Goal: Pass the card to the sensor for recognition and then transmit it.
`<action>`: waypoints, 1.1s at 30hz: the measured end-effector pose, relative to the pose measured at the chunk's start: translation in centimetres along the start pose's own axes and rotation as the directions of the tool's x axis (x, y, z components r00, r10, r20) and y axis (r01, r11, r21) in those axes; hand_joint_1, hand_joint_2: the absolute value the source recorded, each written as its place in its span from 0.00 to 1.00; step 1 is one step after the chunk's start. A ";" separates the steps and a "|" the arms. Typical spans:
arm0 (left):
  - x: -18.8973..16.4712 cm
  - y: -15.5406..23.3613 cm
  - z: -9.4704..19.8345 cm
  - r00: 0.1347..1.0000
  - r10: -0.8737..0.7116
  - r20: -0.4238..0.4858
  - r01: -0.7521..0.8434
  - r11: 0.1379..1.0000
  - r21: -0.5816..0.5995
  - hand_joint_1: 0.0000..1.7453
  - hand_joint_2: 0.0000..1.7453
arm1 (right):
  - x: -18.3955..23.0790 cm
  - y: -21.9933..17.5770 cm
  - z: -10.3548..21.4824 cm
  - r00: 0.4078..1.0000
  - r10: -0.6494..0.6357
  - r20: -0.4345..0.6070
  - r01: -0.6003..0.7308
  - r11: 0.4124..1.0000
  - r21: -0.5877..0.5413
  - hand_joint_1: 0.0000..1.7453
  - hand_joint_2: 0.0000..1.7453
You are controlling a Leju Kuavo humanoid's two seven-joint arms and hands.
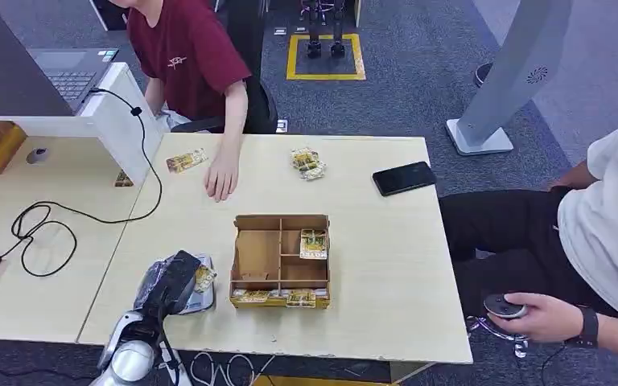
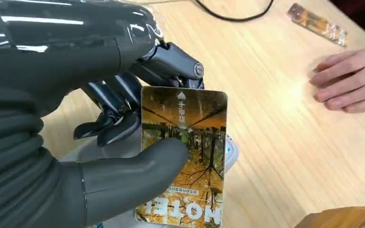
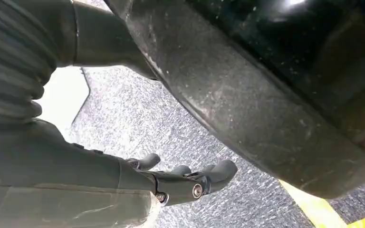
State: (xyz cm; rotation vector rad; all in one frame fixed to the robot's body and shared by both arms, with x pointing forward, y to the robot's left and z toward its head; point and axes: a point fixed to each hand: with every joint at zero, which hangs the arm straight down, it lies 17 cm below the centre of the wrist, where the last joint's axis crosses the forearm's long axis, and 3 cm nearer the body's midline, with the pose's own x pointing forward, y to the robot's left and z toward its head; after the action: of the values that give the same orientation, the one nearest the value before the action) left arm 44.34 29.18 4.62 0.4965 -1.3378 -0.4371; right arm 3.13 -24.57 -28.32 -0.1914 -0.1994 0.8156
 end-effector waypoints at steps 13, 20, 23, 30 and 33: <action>-3.5 2.3 -0.4 0.995 0.059 -0.080 -0.053 0.995 0.084 1.00 1.00 | 0.4 -0.1 0.0 0.999 0.034 0.014 -0.034 0.999 -0.009 0.00 1.00; -4.7 3.9 -0.4 0.993 0.067 -0.100 -0.053 0.989 0.137 1.00 1.00 | 0.4 -0.1 0.0 0.999 0.041 0.017 -0.041 0.999 -0.011 0.00 1.00; -5.1 4.1 -0.4 0.993 0.048 -0.106 -0.031 0.988 0.151 1.00 1.00 | 0.4 0.0 0.0 0.998 0.053 0.021 -0.053 0.999 -0.011 0.00 1.00; -4.4 3.3 -0.2 0.998 0.036 -0.058 -0.028 0.991 0.133 1.00 1.00 | 0.5 0.0 0.0 0.998 0.055 0.024 -0.055 0.998 -0.015 0.00 1.00; -1.7 3.4 0.0 0.997 0.069 0.044 -0.075 0.988 0.134 1.00 1.00 | 0.4 0.0 0.0 0.998 0.053 0.022 -0.053 0.998 -0.015 0.00 1.00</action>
State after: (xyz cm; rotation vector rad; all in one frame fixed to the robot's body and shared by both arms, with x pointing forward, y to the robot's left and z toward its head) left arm 44.11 32.97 5.17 0.5527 -1.4247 -0.2987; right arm 3.40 -24.28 -28.25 -0.2016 -0.2222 0.8697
